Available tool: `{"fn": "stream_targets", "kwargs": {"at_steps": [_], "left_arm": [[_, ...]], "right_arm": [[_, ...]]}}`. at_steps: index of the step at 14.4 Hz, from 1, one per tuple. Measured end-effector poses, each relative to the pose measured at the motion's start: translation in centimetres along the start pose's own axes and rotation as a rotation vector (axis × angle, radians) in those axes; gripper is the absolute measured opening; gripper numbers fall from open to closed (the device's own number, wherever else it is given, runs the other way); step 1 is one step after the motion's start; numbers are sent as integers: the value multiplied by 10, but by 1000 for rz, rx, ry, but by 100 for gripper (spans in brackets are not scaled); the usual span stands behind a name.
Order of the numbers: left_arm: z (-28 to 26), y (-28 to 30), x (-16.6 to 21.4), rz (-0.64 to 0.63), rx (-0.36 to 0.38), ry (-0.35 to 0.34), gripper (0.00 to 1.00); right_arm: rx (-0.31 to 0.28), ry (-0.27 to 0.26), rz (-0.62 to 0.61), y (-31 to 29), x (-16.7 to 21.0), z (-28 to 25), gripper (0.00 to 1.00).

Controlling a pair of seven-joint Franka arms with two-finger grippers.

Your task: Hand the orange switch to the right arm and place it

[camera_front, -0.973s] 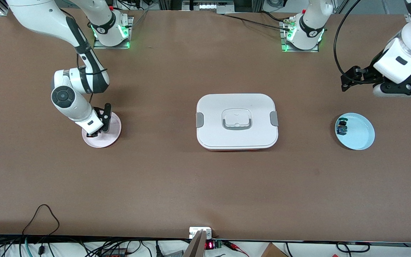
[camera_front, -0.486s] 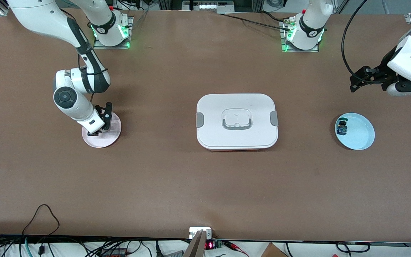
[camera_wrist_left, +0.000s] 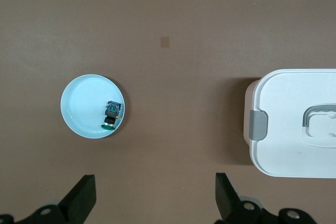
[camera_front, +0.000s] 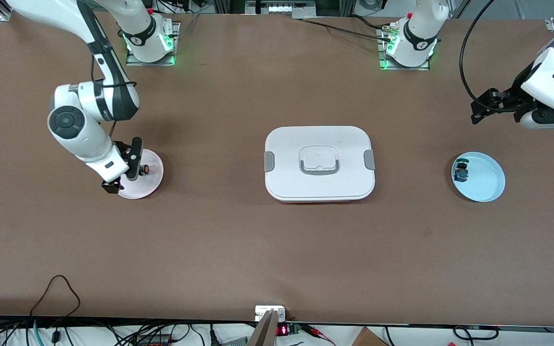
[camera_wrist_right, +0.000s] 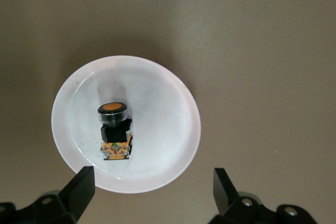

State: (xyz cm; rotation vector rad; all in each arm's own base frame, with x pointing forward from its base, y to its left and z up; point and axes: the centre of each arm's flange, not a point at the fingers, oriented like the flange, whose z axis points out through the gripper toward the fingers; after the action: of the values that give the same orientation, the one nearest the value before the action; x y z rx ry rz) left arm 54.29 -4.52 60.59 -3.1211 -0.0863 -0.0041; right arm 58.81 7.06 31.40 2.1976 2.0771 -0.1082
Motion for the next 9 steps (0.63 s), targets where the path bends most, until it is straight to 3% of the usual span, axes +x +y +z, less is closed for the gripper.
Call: {"fn": "stream_targets", "kwargs": {"at_steps": [3, 9], "left_arm": [[2, 0, 1, 0, 0, -3, 100], [2, 1, 1, 2, 0, -4, 100]], "right_arm": [[4, 84, 84, 20, -2, -58, 100], [-84, 252, 211, 43, 0, -123, 100]]}}
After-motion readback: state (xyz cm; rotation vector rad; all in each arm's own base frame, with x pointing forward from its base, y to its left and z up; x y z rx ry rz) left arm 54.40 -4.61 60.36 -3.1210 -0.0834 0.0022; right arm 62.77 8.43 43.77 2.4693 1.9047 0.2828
